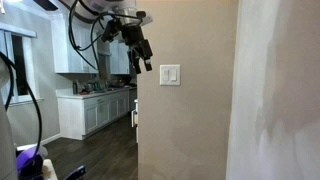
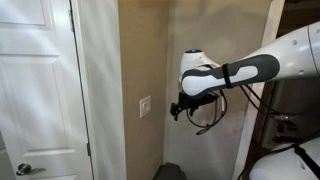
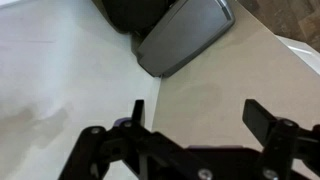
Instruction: Flip the switch to turn on the light
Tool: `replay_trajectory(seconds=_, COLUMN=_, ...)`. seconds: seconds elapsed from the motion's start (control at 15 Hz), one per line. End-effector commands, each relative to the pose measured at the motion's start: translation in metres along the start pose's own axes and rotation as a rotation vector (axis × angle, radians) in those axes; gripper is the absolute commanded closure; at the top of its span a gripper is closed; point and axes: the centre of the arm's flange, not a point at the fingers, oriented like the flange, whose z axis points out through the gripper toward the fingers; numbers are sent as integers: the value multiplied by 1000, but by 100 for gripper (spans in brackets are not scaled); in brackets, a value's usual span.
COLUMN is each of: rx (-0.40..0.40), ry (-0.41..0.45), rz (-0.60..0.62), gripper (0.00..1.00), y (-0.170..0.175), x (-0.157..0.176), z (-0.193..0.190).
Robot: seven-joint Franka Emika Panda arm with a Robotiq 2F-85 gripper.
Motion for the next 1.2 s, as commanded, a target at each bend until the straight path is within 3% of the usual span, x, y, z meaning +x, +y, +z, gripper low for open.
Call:
replay_trajectory(seconds=0.0, rx=0, ry=0, rz=0, gripper=0, y=0, x=0, z=0)
replay_trajectory(seconds=0.4, rx=-6, ry=1, rz=-4, gripper=0, y=-1, x=2, z=0)
replay_trajectory(seconds=0.73, rx=-31, ry=47, rz=-85, gripper=0, y=-22, x=39, z=7)
replay_trajectory(seconds=1.0, rx=9, ry=92, rz=-172, gripper=0, y=-43, x=71, z=22)
replay_trajectory(seconds=1.13, rx=49, ry=120, rz=-230, gripper=26, y=-55, x=85, z=31)
